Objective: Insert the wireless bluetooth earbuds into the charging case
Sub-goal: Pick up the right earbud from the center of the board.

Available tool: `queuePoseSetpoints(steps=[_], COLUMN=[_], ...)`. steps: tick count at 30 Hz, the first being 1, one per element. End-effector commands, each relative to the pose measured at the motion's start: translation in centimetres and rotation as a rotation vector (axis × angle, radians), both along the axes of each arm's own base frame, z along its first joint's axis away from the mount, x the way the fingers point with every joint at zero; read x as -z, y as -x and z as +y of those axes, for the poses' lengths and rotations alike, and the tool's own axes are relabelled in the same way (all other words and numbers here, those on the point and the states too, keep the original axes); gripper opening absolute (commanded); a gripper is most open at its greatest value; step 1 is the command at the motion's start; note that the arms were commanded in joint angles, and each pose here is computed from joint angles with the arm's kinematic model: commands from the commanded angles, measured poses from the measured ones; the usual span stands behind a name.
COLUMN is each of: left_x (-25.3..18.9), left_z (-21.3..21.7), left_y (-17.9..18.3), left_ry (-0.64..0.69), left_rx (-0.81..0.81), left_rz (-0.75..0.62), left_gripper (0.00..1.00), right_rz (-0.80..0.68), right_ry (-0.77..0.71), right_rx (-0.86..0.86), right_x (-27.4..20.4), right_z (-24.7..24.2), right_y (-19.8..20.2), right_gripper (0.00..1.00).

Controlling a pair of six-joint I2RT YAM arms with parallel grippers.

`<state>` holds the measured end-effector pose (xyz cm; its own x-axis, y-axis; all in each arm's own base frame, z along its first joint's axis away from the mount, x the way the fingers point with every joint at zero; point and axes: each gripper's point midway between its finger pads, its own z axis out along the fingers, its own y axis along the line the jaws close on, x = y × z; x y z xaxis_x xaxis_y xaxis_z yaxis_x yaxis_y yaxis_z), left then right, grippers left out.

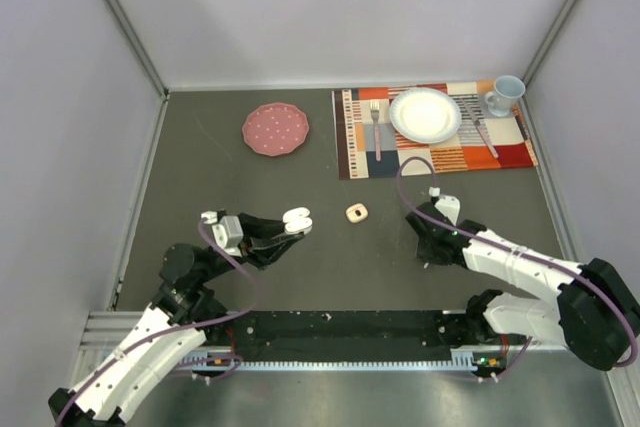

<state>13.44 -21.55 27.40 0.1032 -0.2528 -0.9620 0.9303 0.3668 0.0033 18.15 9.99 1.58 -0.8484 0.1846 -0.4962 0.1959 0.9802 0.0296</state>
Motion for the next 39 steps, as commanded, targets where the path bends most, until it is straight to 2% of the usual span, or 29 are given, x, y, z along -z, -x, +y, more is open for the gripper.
queuePoseSetpoints(steps=[1, 23, 32, 39], left_x=[-1.48, -1.21, -1.29, -1.30], left_z=[-0.07, -0.34, -0.34, -0.41], left_y=[0.23, 0.01, -0.02, -0.11], left_ry=[0.029, 0.026, 0.032, 0.031], left_rx=[0.011, 0.019, 0.018, 0.018], left_rz=[-0.029, -0.005, -0.003, 0.002], left_gripper=[0.00, 0.00, 0.00, 0.00], right_rz=[0.018, 0.031, 0.035, 0.034], right_ry=[-0.007, -0.033, -0.046, -0.038], right_rx=[0.000, -0.005, -0.017, -0.010], right_x=[0.54, 0.72, 0.39, 0.46], right_z=[-0.16, -0.01, 0.30, 0.03], right_y=[0.45, 1.06, 1.13, 1.23], right_gripper=[0.30, 0.27, 0.31, 0.25])
